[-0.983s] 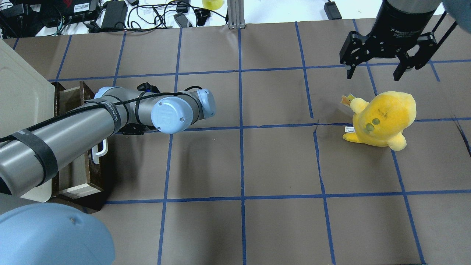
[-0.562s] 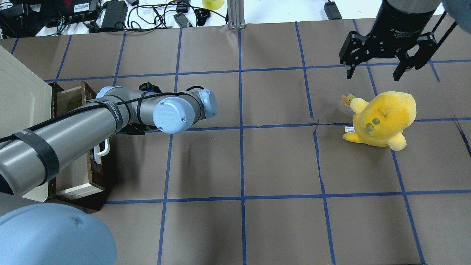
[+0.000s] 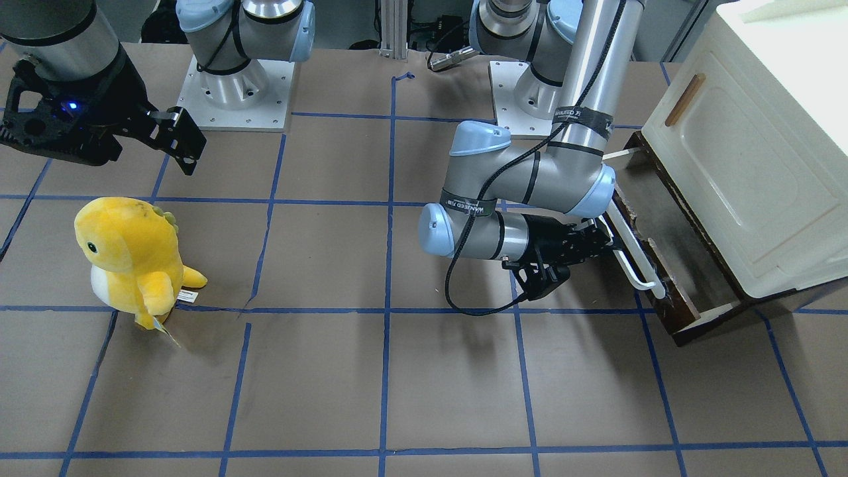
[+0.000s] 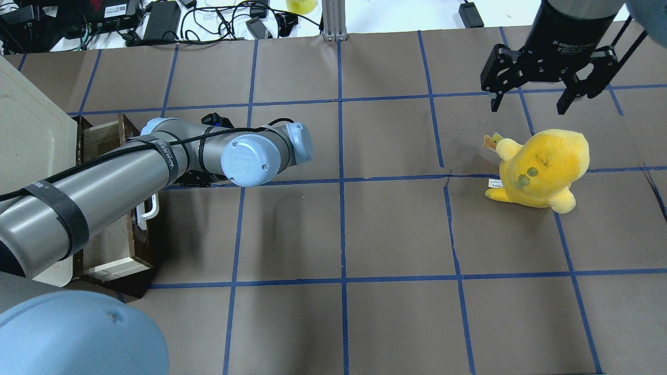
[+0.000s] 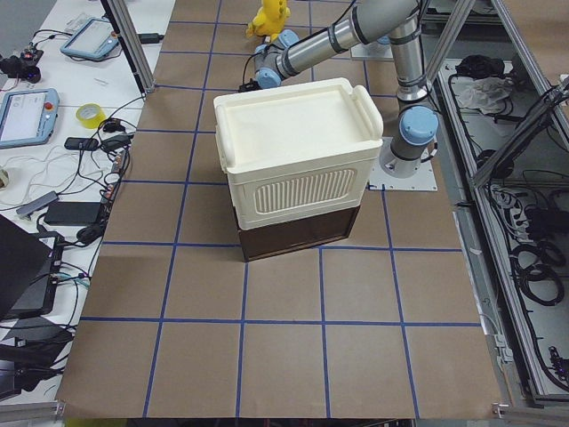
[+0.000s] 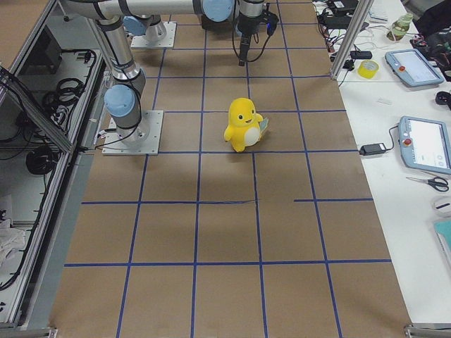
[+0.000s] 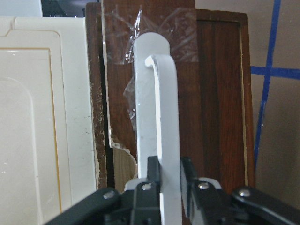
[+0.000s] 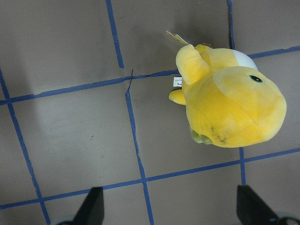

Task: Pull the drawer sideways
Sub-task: 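Keep sliding the drawer farther out, away from the cabinet, with the left gripper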

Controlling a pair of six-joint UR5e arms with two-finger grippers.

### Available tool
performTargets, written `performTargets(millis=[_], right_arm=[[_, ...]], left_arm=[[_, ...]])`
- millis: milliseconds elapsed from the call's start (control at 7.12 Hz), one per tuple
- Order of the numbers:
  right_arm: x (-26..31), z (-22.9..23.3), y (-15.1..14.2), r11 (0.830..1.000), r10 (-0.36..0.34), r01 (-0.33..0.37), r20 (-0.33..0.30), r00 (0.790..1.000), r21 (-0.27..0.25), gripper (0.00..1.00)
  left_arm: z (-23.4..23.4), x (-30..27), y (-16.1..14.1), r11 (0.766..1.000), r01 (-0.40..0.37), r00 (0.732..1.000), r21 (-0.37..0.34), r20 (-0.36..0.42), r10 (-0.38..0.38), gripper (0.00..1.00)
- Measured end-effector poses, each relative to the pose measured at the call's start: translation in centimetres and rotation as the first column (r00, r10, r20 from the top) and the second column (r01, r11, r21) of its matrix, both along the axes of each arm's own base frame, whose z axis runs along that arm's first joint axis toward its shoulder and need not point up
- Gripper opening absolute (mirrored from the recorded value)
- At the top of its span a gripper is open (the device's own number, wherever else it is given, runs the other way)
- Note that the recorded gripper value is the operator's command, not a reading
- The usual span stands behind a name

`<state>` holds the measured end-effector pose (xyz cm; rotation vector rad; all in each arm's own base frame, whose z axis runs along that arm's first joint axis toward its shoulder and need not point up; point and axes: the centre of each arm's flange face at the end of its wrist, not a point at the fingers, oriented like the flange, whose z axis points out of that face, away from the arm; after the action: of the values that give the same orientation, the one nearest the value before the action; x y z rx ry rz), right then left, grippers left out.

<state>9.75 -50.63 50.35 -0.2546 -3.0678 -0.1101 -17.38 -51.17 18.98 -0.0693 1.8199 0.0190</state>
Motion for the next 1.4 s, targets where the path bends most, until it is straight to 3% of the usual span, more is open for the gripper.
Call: performTargets(millis=[1404], right_arm=[[-0.05,0.00,-0.01,1.000,-0.001,0.001,0.000,1.000,0.000,1.00]], left_arm=[[-0.13,-1.12,-0.21,1.000,0.011,1.000,-0.005,-0.007,-0.011,0.00]])
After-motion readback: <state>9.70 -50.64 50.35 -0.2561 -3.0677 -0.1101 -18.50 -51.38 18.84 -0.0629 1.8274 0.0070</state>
